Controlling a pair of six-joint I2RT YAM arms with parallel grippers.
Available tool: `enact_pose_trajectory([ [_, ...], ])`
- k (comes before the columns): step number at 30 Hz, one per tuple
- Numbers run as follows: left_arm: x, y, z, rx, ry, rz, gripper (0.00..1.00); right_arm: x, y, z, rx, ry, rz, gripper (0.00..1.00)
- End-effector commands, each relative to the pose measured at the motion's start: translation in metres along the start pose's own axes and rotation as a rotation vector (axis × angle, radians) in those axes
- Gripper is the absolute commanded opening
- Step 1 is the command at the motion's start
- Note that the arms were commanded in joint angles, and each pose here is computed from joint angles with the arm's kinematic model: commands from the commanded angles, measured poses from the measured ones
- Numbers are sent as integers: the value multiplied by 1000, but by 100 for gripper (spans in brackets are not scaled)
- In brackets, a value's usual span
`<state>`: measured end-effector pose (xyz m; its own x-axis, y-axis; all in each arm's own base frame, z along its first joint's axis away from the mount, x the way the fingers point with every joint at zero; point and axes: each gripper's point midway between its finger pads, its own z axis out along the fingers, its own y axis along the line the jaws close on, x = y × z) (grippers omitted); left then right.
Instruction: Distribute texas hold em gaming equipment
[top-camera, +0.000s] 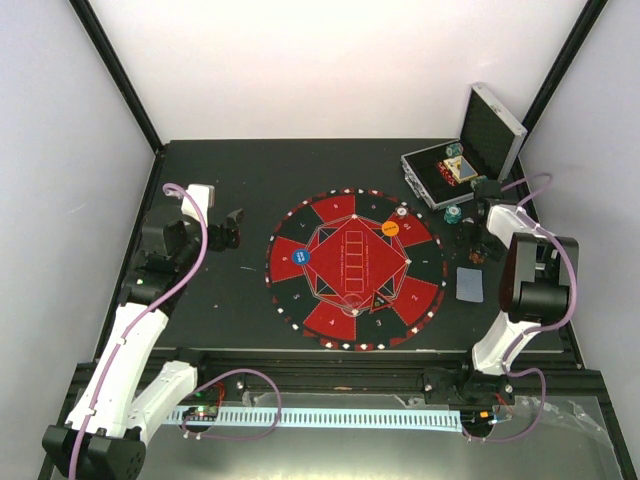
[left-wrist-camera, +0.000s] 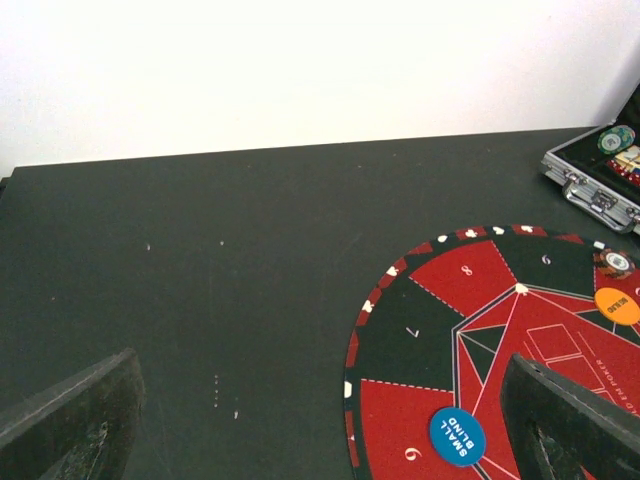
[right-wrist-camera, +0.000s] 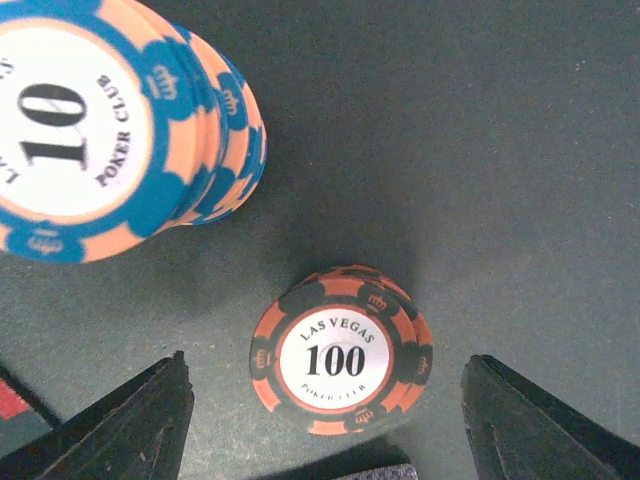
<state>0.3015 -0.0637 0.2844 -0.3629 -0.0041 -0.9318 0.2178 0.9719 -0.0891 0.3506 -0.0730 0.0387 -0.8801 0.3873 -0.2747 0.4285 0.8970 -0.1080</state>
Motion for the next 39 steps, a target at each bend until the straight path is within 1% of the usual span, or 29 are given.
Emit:
enact_pose_trajectory([
  [1, -3, 0, -4, -8, -13, 7, 99, -13, -2, 3, 0, -19, 20, 74],
  [6, -3, 0, -4, -7, -12, 7, 99, -12, -6, 7, -1, -8, 30, 70],
  [15, -4, 0, -4, -7, -14, 7, 99, -9, -7, 16, -7, 9, 35, 58],
  [24, -3, 0, -3, -7, -11, 7, 99, -7, -5, 21, -16, 22, 36, 51],
  [28, -3, 0, -3, -7, -10, 6, 99, -6, -5, 21, -19, 26, 33, 49],
  [39, -3, 0, -3, -6, -11, 6, 99, -11, -6, 11, -22, 4, 33, 48],
])
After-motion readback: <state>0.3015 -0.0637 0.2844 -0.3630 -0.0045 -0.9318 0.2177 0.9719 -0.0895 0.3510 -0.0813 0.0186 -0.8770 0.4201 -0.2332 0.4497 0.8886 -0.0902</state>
